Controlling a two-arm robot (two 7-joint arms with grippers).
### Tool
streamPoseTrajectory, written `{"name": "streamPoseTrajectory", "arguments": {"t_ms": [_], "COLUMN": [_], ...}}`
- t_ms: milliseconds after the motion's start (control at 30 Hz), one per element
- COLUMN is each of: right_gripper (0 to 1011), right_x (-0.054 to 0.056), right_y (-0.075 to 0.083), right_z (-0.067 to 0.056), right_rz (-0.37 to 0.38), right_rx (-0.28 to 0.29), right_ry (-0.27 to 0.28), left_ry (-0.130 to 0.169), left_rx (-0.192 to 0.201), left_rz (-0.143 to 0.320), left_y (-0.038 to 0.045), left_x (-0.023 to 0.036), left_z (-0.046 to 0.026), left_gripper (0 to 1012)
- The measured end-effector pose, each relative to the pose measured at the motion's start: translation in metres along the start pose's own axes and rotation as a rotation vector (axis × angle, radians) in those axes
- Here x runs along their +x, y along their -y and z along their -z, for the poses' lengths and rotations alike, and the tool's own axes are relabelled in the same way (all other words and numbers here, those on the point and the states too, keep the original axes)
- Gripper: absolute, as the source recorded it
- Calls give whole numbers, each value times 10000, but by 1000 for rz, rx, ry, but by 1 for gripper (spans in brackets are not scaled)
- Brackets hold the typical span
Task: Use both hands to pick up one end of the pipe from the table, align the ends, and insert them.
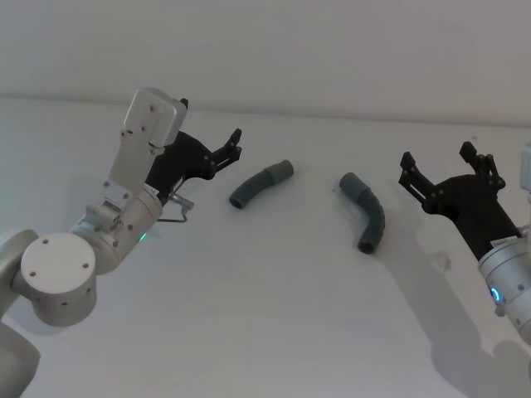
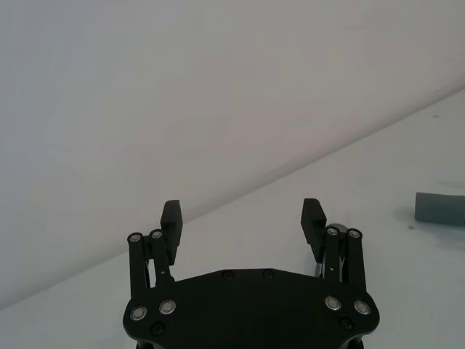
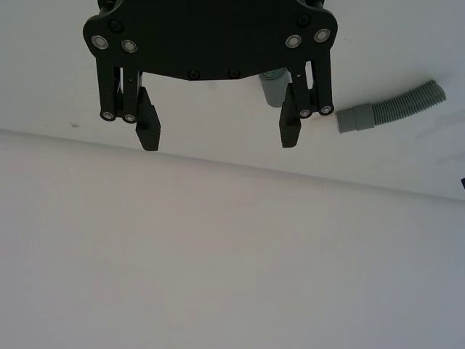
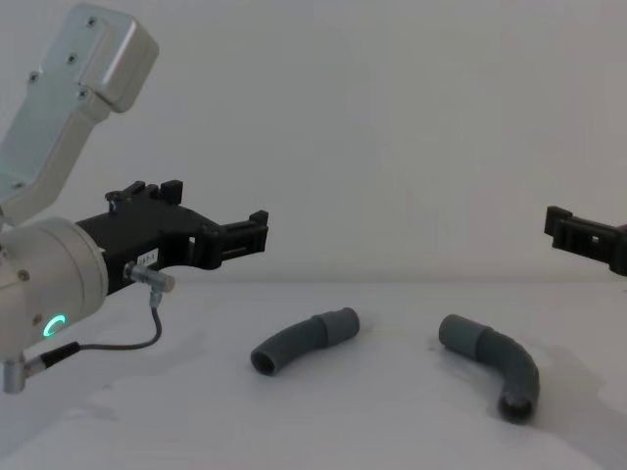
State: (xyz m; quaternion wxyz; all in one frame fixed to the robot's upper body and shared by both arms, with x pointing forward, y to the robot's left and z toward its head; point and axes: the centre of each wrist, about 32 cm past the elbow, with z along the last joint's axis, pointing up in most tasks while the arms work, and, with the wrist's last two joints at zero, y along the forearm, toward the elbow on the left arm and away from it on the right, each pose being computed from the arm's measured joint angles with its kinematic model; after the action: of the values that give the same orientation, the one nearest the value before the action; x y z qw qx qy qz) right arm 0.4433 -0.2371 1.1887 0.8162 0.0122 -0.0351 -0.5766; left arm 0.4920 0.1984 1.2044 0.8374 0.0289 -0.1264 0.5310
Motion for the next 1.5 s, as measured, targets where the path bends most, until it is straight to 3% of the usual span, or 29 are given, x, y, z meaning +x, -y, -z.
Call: {"name": "streamPoseTrajectory", "arguments": {"t_ms": [1500], "right_gripper": [1000], "right_x": [0], "right_y": [0], "right_z": [0], "right_rz": [0], "right_rx": [0], "right_ry": [0], "left_ry": [0], "left_rx": [0], "left_rz": [0], "left_y": [0], "left_x": [0], "left_z": [0], "left_gripper": [1000]}}
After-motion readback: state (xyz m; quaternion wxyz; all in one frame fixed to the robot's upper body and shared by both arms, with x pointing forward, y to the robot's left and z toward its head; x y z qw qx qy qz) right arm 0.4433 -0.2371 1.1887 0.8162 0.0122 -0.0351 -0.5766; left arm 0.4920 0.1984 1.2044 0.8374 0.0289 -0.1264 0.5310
